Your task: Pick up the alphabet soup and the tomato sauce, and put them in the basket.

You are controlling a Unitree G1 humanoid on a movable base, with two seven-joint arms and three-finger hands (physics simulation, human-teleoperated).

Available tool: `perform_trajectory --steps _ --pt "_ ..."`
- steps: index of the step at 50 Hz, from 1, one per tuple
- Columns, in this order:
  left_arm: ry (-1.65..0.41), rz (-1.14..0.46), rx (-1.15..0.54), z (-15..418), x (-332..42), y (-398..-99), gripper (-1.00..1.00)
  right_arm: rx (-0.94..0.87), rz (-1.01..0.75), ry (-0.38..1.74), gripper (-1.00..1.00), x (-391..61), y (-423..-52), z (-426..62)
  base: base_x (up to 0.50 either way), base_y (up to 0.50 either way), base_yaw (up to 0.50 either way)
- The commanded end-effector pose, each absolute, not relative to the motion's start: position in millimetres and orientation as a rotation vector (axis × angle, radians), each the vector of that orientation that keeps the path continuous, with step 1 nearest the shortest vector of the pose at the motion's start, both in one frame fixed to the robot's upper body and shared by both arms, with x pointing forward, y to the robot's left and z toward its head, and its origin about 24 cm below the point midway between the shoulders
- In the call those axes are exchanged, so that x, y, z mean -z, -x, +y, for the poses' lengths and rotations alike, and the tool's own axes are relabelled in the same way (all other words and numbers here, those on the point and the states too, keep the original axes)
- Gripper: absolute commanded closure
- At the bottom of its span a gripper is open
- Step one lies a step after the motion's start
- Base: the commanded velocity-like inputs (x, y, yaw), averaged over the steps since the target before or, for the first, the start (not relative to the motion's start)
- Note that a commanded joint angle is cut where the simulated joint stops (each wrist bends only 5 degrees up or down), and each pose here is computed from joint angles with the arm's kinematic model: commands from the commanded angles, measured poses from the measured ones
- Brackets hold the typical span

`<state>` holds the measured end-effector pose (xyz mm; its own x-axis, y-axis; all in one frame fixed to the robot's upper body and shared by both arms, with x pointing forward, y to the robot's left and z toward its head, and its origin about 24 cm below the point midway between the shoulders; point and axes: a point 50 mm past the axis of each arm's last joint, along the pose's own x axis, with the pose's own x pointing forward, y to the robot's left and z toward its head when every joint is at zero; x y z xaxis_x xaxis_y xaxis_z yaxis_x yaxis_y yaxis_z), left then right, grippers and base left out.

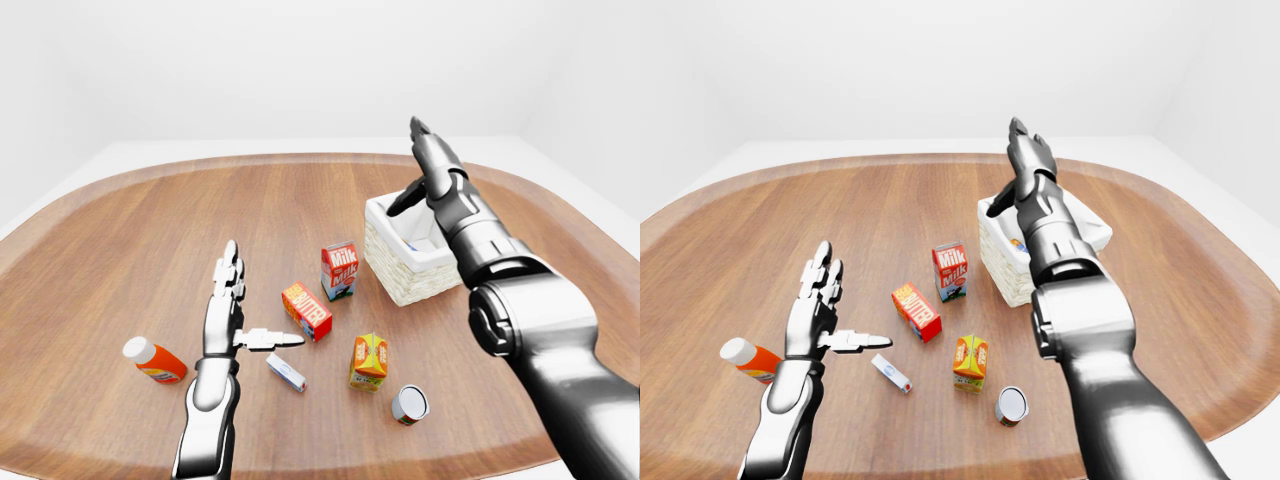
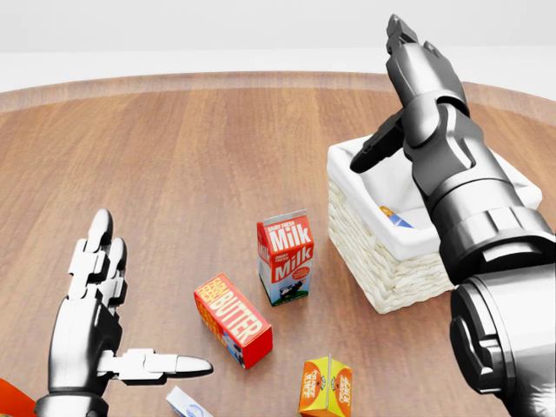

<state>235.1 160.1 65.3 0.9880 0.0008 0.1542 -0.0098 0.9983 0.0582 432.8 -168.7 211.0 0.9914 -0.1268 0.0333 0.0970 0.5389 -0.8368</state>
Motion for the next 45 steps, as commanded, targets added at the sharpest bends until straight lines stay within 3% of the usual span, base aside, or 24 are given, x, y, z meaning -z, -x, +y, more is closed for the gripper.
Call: perform_trajectory --steps 1,26,45 --pt "-0.053 -0.158 -0.019 162 -66 -236 -1.0 0.142 0.011 0.932 -1.0 -213 -433 -167 0.0 0.0 0.0" --pt "-0.057 -0.157 -0.016 161 -66 -234 -1.0 0.096 -0.121 0.888 -1.0 -218 -427 -149 0.0 0.0 0.0" --pt "-0.057 -0.152 -0.016 162 -65 -234 -1.0 0.008 -0.276 0.852 -1.0 -209 -398 -129 0.0 0.0 0.0"
